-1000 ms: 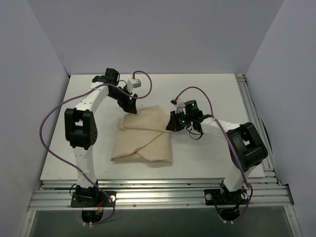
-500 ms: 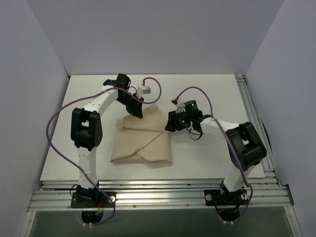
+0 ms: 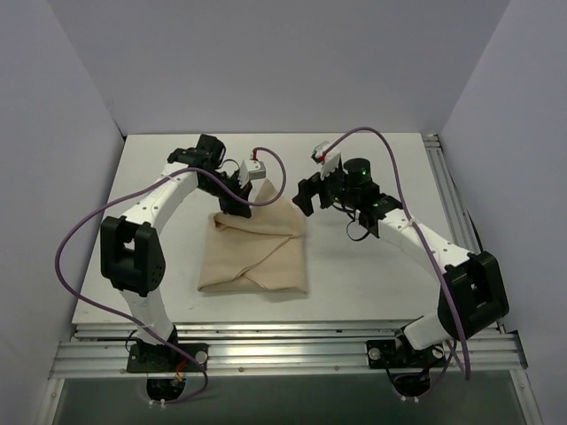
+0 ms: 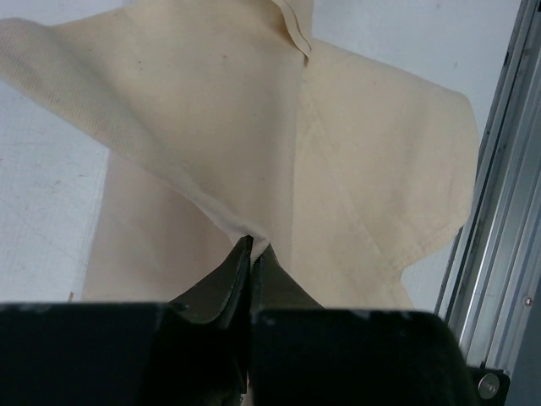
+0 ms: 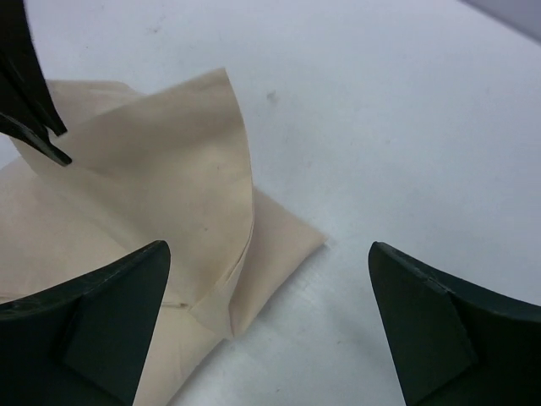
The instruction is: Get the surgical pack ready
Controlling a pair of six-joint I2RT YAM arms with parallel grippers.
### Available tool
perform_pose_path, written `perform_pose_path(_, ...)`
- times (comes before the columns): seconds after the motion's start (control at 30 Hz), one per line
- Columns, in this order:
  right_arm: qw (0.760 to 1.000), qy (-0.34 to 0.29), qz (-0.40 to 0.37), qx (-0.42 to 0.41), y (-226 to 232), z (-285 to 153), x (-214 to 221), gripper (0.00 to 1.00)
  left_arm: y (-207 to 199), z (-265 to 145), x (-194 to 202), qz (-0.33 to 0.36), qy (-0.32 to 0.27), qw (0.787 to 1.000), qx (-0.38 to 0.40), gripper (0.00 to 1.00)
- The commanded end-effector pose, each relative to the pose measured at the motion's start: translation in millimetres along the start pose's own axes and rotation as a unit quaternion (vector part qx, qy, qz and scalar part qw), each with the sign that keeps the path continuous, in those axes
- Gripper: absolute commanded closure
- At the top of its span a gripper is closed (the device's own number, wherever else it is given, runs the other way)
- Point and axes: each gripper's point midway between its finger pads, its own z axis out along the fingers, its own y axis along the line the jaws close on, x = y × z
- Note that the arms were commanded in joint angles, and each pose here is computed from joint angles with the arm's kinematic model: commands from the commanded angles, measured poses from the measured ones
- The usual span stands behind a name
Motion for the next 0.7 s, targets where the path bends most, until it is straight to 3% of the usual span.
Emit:
perform_pose_path(0.0,0.991,-0.064,-0.113,-0.036,15,-7,-29,0.0,-29,-9,-1,0.038,-0.01,0.998,0.042,0.94)
perform_pose_path(0.1,0.979,-0.074,-0.164,-0.096,34,-6,-23,0.0,-38,-9,8,0.051,0.005,0.997,0.058,0.93)
perform_pose_path(0.2,0.975,-0.067,-0.183,-0.103,41,3,-7,0.02,-41,-7,16,0.053,0.009,0.997,0.063,0.92)
perform_pose_path(0.4,0.971,-0.139,-0.139,-0.14,53,22,-13,0.03,-46,-8,19,0.064,0.007,0.996,0.063,0.92)
perform_pose_path(0.53,0.96,-0.112,-0.117,-0.229,66,48,0,0.07,-43,-8,18,0.067,0.006,0.996,0.056,0.92)
perform_pose_path(0.67,0.967,-0.091,-0.071,-0.229,38,75,4,0.12,-42,-6,20,0.061,0.007,0.997,0.053,0.92)
